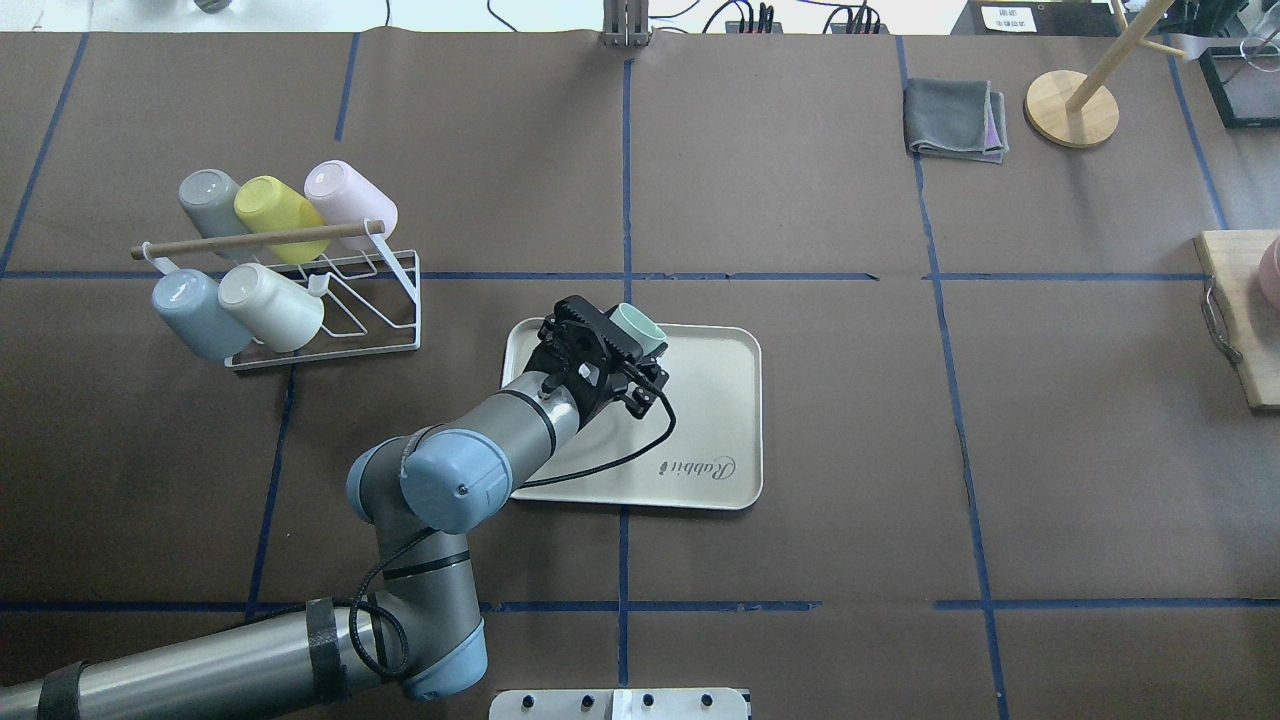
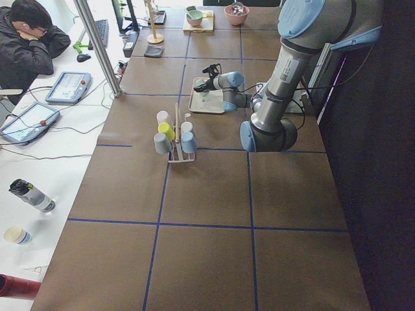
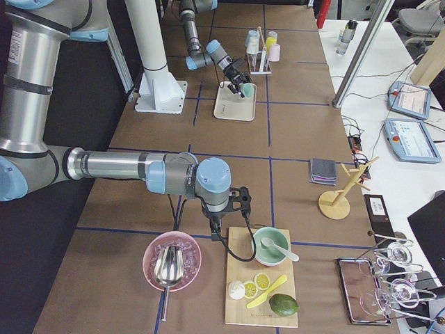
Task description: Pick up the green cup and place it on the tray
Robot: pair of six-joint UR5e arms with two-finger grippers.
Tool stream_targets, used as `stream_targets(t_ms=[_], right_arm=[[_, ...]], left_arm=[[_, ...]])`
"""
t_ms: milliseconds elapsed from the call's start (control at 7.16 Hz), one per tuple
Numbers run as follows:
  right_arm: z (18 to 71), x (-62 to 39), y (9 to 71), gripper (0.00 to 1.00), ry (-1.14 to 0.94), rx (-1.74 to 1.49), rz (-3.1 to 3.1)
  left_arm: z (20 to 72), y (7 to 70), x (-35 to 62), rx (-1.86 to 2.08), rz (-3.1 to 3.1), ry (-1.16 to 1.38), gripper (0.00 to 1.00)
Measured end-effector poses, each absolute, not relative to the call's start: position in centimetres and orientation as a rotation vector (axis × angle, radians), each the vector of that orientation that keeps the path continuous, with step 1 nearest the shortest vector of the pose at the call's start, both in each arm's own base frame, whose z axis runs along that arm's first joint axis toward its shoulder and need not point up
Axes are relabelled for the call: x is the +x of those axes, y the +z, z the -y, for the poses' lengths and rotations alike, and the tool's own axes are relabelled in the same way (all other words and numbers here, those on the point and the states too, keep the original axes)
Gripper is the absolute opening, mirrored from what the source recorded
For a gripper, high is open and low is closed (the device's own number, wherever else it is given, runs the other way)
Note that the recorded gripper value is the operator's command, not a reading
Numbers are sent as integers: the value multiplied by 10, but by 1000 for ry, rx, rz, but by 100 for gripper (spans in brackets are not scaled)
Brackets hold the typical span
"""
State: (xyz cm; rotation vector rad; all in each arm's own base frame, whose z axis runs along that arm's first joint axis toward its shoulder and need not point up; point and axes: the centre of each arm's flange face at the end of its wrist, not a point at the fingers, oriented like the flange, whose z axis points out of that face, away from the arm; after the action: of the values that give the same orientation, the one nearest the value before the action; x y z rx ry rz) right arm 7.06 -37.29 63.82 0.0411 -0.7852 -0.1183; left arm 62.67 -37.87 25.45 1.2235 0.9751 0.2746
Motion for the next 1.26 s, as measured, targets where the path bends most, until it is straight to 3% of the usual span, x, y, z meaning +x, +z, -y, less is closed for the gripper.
stream_targets(t_ms=[698, 1257], right_arm=[[374, 71, 638, 100, -117, 42, 785], [374, 71, 637, 100, -118, 43, 785]], left_arm=[[368, 266, 626, 1300, -1073, 261, 75], [368, 268, 625, 1300, -1073, 261, 84]])
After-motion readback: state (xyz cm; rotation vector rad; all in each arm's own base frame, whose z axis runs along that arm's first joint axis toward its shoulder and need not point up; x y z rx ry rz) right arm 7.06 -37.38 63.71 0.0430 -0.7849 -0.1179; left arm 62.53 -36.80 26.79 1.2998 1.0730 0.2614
